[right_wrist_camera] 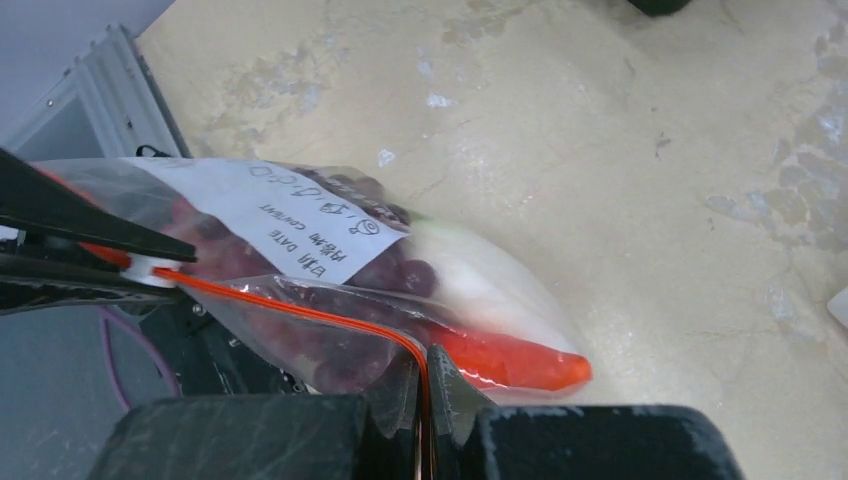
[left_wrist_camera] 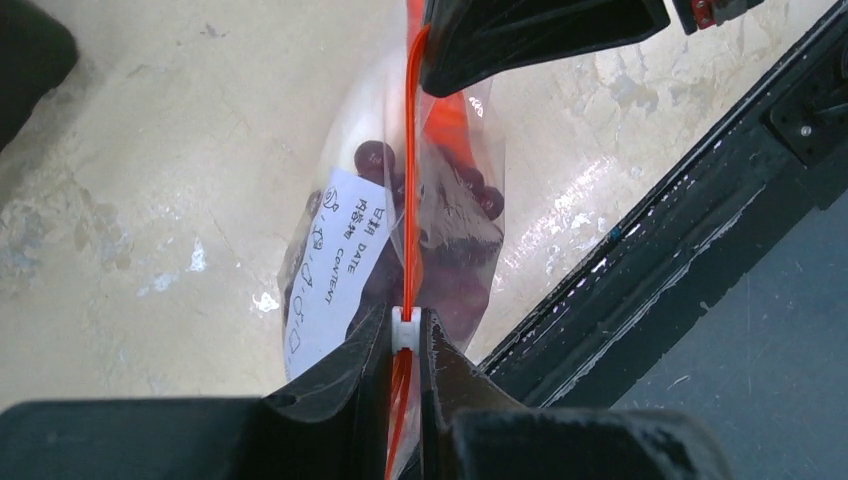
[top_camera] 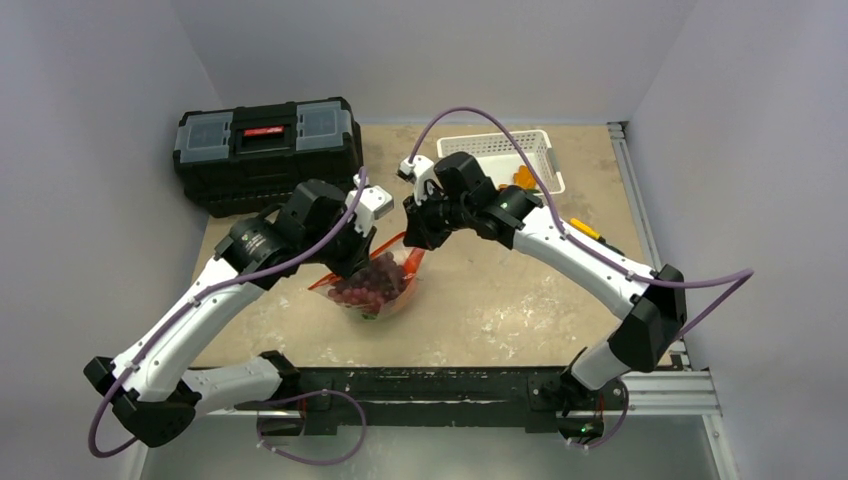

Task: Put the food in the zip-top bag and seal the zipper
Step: Zip the zipper food storage bag at the center of the board.

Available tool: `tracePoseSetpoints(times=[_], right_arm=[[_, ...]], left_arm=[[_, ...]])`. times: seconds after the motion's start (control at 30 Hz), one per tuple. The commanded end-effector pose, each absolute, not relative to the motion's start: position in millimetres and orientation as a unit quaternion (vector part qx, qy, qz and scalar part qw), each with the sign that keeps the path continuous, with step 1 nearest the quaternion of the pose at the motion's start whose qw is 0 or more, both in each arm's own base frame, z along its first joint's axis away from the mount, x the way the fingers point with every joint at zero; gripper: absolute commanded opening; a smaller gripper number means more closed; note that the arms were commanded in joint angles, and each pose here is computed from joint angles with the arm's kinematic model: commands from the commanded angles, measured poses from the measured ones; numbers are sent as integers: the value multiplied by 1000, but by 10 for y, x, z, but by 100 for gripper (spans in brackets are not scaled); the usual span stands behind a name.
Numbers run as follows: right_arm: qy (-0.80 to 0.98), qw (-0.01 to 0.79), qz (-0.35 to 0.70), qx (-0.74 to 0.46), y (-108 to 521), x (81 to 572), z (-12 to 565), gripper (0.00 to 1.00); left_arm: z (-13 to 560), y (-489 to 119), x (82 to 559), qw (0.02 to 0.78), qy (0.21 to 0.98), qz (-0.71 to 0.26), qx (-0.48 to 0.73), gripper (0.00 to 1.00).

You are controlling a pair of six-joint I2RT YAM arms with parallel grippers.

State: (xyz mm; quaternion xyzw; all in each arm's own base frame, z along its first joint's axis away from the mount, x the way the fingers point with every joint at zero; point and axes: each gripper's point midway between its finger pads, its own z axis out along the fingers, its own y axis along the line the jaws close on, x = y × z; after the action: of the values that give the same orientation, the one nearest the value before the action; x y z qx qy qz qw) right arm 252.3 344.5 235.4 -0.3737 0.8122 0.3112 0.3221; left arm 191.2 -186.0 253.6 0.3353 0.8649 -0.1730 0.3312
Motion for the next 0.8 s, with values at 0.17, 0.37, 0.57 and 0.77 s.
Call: tracePoseSetpoints(times=[0.17, 0.37, 0.57, 0.77], right_arm=[[847, 396, 234, -268, 2945, 3089, 2433, 0], [850, 405, 218, -259, 2846, 3139, 2438, 0], [851, 406, 208, -259, 2790, 3129, 2441, 0], [820, 405, 258, -312, 2900, 2885, 2591, 0]], left_arm=[[2541, -1485, 1607, 322, 892, -152, 277, 1], [2400, -1291, 1525, 303, 915, -120, 239, 1], [2319, -1205, 1467, 296, 924, -111, 214, 2], [2310, -1135, 1512, 305, 929, -92, 188, 22]])
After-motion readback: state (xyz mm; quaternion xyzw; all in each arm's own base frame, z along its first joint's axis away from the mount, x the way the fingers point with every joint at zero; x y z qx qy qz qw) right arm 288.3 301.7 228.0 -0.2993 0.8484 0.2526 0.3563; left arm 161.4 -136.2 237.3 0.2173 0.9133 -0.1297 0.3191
